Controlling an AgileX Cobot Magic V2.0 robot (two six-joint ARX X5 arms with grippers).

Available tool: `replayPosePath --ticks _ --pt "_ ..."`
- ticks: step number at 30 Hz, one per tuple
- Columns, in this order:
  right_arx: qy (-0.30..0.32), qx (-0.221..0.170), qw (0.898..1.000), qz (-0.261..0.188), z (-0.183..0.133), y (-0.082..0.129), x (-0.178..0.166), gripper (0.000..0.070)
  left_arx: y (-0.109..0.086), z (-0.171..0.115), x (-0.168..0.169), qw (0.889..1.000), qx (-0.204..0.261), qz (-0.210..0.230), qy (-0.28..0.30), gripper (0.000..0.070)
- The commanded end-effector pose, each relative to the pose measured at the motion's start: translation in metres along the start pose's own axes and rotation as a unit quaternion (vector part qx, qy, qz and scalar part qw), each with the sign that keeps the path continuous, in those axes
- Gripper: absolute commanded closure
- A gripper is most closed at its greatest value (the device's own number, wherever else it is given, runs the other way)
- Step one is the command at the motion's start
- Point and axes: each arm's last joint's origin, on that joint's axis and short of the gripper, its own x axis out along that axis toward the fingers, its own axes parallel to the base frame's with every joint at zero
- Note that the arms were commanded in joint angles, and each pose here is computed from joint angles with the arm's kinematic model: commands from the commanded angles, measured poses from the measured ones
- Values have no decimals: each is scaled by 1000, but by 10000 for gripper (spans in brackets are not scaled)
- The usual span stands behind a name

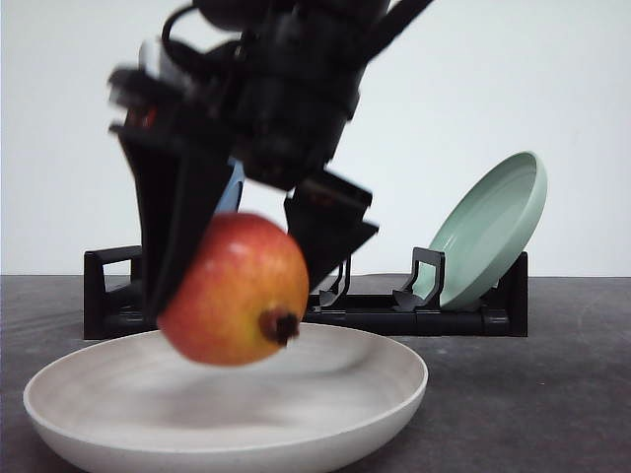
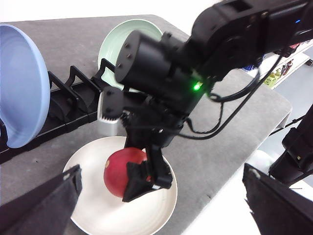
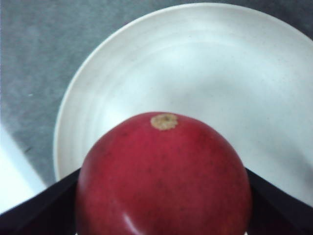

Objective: Place pomegranate in white plate

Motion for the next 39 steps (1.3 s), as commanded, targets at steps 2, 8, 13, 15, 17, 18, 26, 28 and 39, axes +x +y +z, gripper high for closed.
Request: replayPosePath --ticks 2,8,13,15,17,18,26,28,39 --pt "6 1 1000 1 4 3 10 292 -1 3 -2 1000 -4 -6 -7 68" --pt "29 5 1000 -5 3 -1 27 282 -1 3 -2 1000 -4 -6 -7 68" --pt "30 4 1000 -5 3 -1 29 239 -1 3 -2 1000 -4 -6 -7 68" --pt "30 5 1000 -5 3 -1 28 133 -1 3 -2 1000 -4 -6 -7 68" --pt "29 4 1000 -5 3 -2 28 27 -1 3 -2 1000 -4 -6 -7 68" --pt "29 4 1000 -4 4 -2 28 0 -1 3 -2 1000 -4 -6 -7 69" --pt "-1 -9 1000 -1 8 2 -5 0 -1 3 -2 1000 -4 -6 -7 69" --pt "-24 -9 1000 2 7 2 -25 0 -1 3 -2 1000 -4 -6 -7 69" --pt "-133 -9 991 -16 -64 1 -179 0 -1 3 -2 1000 0 -6 -7 68"
